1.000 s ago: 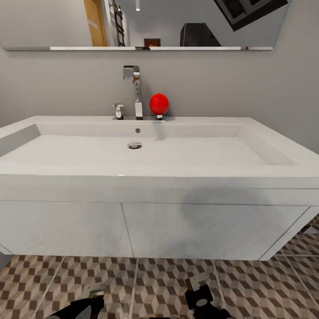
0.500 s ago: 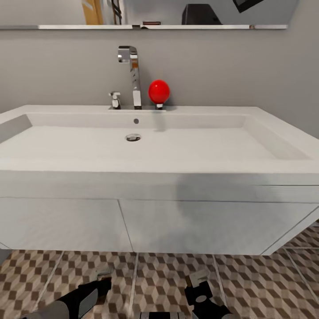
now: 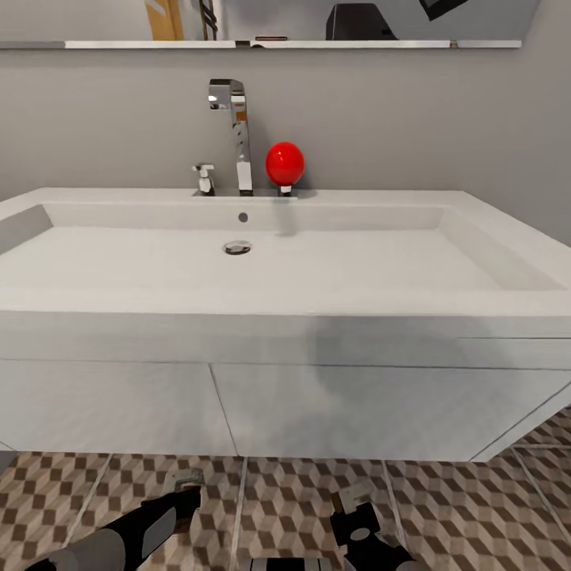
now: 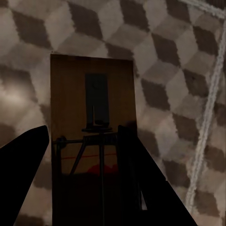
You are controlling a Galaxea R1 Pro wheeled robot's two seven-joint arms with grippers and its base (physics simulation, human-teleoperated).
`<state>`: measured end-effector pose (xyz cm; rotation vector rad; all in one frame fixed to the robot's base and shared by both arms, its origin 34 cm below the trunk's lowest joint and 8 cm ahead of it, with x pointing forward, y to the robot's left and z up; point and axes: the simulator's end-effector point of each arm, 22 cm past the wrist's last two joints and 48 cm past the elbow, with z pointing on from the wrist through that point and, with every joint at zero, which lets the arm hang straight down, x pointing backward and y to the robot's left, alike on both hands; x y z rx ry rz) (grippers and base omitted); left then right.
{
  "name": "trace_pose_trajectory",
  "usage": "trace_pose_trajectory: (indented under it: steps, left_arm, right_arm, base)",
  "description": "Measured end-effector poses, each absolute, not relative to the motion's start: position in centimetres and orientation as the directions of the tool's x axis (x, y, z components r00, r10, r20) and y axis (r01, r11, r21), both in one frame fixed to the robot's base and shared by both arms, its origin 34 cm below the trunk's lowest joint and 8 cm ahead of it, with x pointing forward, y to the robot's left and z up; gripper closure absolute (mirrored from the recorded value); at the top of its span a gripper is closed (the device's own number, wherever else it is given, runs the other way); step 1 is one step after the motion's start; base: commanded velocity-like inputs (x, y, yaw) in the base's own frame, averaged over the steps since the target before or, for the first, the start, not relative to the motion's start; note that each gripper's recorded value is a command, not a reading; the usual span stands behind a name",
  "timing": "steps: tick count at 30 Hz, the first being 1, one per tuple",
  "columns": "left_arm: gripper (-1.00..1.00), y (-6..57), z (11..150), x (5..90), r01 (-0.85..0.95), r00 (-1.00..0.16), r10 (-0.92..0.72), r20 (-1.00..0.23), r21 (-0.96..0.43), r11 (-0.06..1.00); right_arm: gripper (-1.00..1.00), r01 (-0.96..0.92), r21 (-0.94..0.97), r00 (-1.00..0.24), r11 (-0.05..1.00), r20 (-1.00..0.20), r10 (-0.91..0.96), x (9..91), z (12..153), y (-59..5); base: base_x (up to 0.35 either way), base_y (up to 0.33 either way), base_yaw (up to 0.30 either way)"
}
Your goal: Take the four mousetraps from the cabinet in the bathroom and place them on the bathroom floor. Make sure all four end up on the same floor surface, and ensure that at least two of them are either under or directly next to the same bathroom sink.
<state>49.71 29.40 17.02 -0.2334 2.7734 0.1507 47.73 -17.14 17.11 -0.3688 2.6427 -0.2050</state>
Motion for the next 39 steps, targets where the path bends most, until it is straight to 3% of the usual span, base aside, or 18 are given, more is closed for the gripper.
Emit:
trace_pose_trajectory:
  steps: [39]
  left_arm:
    - [1.00, 30.3, 16.1, 47.2, -0.188, -0.933, -0.149, -0.328, 0.092, 0.978]
  right_arm:
    - [1.00, -0.224, -0.201, -0.851, 0.954, -0.436, -0.292, 48.6, 17.4, -17.0]
  base:
    - [0.010, 0.000, 0.000]
